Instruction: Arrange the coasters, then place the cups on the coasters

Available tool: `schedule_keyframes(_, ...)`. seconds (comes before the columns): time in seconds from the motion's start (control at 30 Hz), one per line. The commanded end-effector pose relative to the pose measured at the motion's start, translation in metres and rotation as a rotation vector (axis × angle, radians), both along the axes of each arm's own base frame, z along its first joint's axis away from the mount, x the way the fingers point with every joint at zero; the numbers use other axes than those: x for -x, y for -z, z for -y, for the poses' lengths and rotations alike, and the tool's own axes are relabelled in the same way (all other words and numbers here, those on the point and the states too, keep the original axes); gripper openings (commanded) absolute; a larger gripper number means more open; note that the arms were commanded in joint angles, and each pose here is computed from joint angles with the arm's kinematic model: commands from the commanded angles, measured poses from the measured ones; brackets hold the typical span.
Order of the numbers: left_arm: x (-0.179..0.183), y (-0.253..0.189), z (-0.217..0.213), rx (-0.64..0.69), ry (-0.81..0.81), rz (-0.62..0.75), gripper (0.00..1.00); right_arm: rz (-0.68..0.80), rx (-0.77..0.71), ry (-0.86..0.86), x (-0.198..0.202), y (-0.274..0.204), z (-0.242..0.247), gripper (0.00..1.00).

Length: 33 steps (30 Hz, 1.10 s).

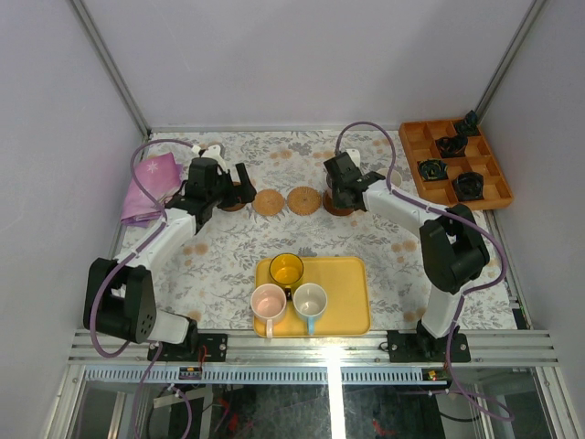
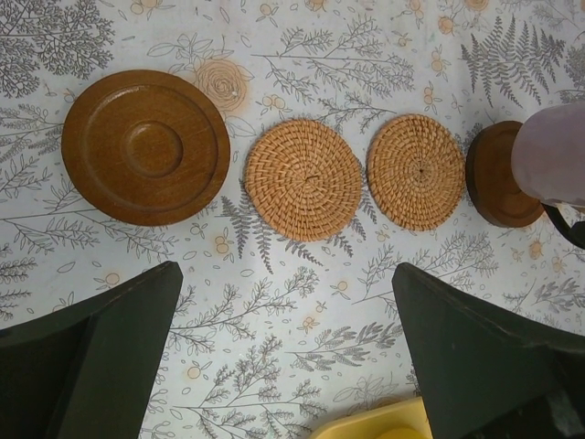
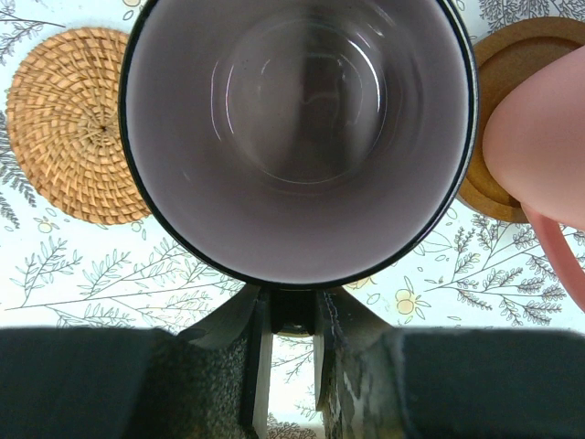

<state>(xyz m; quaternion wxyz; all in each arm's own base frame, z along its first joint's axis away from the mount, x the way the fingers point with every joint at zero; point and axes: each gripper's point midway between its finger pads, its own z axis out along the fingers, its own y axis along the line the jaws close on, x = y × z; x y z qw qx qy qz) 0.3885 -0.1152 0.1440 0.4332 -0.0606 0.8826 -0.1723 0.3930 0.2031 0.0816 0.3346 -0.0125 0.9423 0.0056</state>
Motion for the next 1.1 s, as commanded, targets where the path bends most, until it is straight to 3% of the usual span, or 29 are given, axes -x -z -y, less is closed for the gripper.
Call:
schedule_keyframes(0.0, -0.010, -0.013, -0.001, -0.014, 0.004, 0.038, 1.00, 0.075, -0.069, 0.036, -0.019, -0.037, -0.009, 0.00)
schedule_keyframes(1.07, -0.014, -0.007, 0.000, -0.016, 0.002, 0.014, 1.00, -0.004, -0.067, 0.014, -0.025, -0.017, -0.009, 0.00)
